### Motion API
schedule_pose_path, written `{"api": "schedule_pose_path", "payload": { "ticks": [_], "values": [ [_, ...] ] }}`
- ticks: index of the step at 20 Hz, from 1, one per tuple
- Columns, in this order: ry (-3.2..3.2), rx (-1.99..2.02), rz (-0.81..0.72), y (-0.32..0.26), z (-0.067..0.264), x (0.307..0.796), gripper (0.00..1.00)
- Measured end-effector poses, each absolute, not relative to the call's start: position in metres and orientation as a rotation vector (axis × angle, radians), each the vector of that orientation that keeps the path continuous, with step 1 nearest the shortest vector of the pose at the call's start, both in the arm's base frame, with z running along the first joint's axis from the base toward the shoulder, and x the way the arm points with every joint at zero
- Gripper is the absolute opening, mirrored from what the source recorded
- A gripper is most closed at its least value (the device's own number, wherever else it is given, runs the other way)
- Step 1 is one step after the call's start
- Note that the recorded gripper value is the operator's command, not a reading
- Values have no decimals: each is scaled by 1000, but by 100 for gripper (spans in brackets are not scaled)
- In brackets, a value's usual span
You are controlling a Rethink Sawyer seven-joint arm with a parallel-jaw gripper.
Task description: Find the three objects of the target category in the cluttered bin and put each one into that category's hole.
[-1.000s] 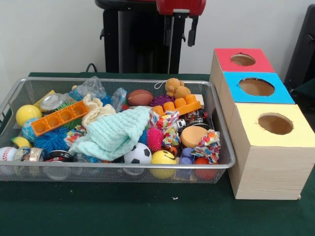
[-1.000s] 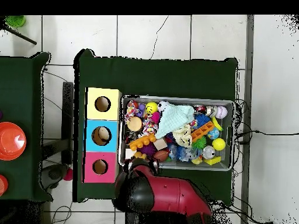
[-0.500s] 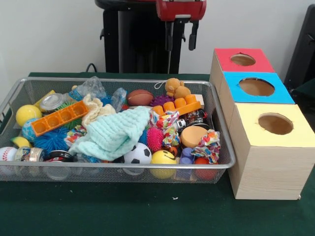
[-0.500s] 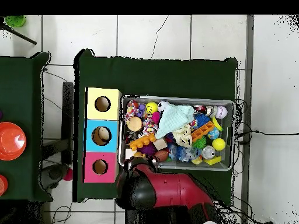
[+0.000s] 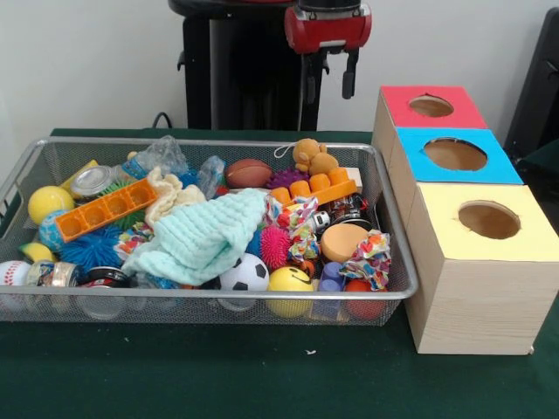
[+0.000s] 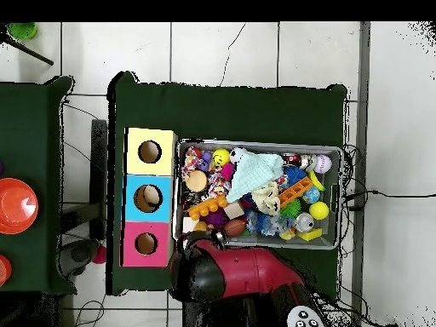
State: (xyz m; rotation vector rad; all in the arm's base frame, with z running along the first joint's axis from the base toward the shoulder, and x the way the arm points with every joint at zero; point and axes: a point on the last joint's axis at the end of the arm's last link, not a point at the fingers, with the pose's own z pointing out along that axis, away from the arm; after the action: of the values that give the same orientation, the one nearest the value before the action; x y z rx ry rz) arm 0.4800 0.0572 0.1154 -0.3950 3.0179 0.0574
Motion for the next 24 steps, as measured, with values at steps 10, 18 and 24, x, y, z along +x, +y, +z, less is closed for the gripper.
{"api": "schedule_pose_path", "payload": {
  "ticks": [10, 18, 24],
  "values": [
    [2978, -471, 103, 65, 82, 467, 100],
    [2946, -487, 125, 67, 66, 462, 100],
    [2936, -504, 125, 66, 63, 459, 100]
  ]
}}
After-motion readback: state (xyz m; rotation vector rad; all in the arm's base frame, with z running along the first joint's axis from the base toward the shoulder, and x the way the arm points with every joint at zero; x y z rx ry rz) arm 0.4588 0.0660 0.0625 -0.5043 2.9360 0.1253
